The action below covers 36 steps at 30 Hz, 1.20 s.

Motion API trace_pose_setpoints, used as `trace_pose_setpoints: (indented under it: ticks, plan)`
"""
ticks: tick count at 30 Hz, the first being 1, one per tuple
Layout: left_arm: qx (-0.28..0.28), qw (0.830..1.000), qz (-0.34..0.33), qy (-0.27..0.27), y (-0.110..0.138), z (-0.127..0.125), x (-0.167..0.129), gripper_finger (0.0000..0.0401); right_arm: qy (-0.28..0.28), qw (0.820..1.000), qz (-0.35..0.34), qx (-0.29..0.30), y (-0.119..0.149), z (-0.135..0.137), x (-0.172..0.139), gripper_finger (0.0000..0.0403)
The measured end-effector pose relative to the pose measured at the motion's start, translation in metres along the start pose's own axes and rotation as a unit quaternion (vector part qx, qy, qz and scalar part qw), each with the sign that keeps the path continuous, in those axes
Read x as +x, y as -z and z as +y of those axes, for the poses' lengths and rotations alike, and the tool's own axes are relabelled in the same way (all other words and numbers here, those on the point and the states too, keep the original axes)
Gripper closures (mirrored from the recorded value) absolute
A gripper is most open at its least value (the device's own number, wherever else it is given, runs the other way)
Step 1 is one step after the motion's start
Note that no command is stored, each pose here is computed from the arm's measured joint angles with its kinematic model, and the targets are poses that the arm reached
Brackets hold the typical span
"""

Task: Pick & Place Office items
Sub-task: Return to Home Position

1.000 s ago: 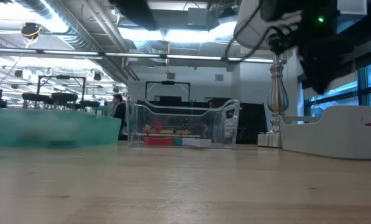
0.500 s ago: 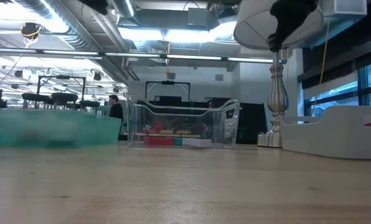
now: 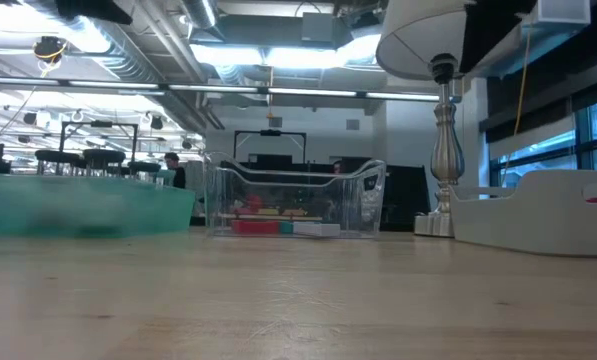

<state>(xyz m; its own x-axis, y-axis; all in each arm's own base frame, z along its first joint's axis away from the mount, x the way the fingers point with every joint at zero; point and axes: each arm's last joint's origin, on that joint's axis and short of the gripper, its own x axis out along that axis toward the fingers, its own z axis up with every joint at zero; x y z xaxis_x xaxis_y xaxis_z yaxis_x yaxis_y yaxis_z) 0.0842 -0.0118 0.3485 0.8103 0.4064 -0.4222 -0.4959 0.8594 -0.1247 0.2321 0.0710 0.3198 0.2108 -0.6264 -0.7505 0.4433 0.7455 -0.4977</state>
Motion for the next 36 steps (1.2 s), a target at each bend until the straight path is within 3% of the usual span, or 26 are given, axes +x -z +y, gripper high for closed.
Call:
trace_pose_setpoints:
  ticks: [7,11,16,23,36]
  plan:
    - [-0.015,0.993,-0.084,0.088,0.031,0.018,-0.002,0.0105,-0.01,0.999,-0.008,-0.053,0.006,0.004,-0.007,0.0177]
    - [-0.021,0.986,-0.122,0.115,0.049,0.028,-0.001,0.0105,-0.013,0.999,-0.033,-0.025,0.011,-0.005,-0.013,0.0176]
    - [-0.029,0.978,-0.164,0.128,0.069,0.037,0.003,0.0105,-0.039,0.996,-0.07,0.034,0.037,-0.023,-0.016,0.0176]
    - [-0.024,0.97,-0.202,0.133,0.09,0.036,0.017,0.0105,-0.128,0.977,-0.151,0.084,0.069,-0.032,-0.007,0.0176]
    - [-0.038,0.968,-0.212,0.13,0.113,0.024,0.041,0.0105,-0.215,0.932,-0.251,0.151,0.114,-0.036,0.03,0.0176]
